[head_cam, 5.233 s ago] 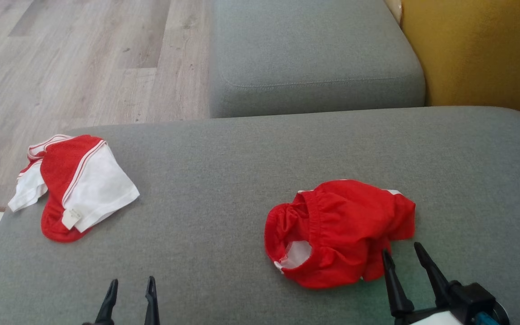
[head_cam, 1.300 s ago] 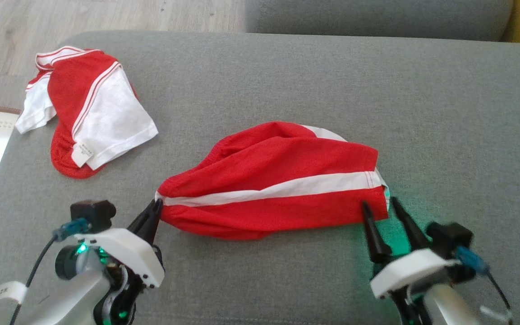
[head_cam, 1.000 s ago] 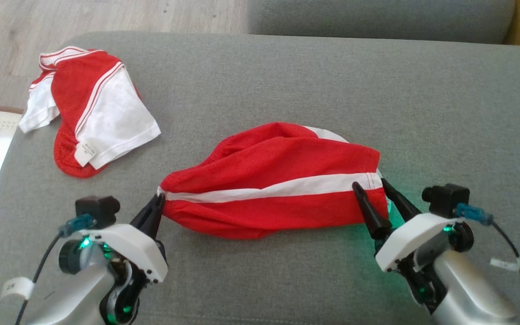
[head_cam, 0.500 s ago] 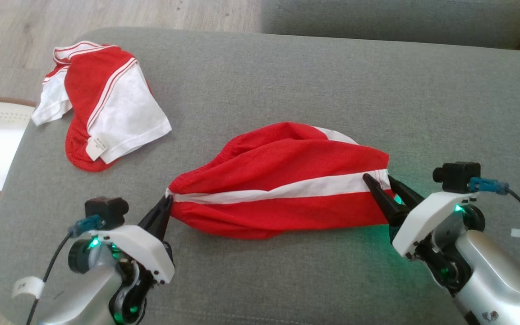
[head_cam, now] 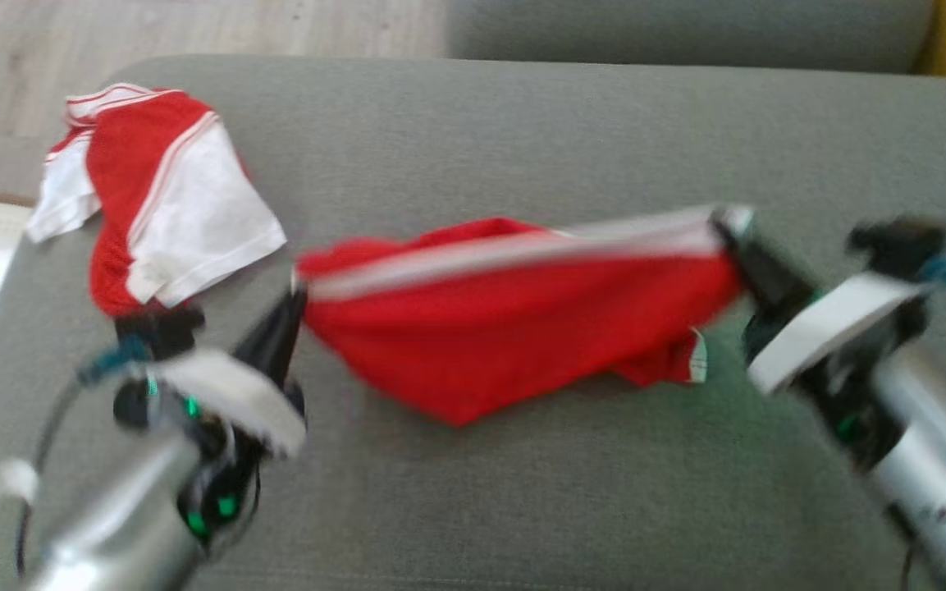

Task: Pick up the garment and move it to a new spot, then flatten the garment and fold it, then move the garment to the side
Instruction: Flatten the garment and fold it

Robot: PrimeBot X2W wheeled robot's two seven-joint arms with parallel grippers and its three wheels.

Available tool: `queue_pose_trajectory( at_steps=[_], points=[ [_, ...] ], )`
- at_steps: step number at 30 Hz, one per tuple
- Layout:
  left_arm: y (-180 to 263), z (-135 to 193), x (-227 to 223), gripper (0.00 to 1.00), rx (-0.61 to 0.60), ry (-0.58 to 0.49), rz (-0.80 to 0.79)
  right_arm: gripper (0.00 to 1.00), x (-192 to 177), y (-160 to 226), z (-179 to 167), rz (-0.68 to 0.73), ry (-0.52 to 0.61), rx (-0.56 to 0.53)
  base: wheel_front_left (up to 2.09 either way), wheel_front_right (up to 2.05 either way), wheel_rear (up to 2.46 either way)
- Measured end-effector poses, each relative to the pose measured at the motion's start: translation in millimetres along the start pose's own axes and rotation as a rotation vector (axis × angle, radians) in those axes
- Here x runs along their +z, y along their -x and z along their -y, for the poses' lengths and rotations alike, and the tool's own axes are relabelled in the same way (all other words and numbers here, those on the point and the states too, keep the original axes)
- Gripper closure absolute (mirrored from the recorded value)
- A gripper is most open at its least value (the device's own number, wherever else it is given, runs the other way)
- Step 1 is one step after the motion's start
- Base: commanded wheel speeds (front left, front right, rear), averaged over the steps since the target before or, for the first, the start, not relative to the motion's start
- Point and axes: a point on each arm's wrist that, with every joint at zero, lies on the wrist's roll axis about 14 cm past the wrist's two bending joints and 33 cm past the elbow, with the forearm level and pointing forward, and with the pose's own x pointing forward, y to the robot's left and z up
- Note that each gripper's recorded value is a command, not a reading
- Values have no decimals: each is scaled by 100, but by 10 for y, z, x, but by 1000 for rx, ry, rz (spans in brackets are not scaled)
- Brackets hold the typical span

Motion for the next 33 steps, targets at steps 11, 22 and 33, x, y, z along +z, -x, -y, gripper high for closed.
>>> queue_pose_trajectory(
  at_steps=[11,22,33],
  points=[
    [-1160,1091,1944,100,-374,-60,271,100,2071,-151,792,408,246,-176,0,0,0],
    [-2092,1972,2261,100,-569,-8,432,100,3314,3,1423,689,466,-362,0,0,0],
    [-2002,1720,895,100,-544,-60,197,100,2054,-72,1538,475,349,-330,0,0,0]
  ],
)
